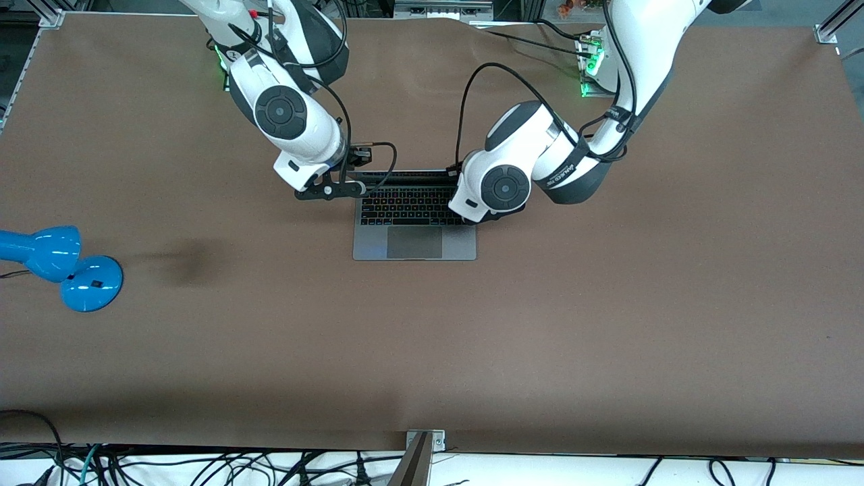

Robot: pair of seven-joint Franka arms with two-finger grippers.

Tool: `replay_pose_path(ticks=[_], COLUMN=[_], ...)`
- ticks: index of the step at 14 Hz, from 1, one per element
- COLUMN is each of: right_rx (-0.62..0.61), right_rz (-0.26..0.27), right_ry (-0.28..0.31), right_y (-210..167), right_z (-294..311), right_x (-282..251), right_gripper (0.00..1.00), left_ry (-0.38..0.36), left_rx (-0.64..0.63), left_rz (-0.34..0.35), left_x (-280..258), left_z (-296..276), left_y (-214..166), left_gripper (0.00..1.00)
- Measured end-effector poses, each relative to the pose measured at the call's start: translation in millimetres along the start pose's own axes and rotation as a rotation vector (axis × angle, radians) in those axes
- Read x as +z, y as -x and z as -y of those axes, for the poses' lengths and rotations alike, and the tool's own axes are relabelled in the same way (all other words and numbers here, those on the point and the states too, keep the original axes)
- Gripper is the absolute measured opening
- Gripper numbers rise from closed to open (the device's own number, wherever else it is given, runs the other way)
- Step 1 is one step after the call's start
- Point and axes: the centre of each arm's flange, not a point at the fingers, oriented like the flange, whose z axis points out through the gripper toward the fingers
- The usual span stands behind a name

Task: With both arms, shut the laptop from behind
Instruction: 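Lower both grippers behind the screen and push it toward the keyboard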

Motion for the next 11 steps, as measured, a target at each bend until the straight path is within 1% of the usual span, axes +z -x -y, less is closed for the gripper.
replay_pose_path(ticks=[2,6,11], right_rx=[-0.001,-0.014,-0.003], right_rz=[-0.003,-0.010,-0.016], right_ry=[-0.011,-0.002,0.005], right_y=[-8,-30,-53], right_z=[1,0,-10], right_x=[4,12,18], right_gripper=[0.01,0.01,0.01], left_ry=[0.009,0.015,0.032], left_rx=[-0.007,-0.027,-0.040], left_rz=[0.002,0.000,-0.003], left_x=[-2,0,6], left_z=[0,1,-1], left_y=[-8,-27,-44], left_gripper=[0.01,0.01,0.01])
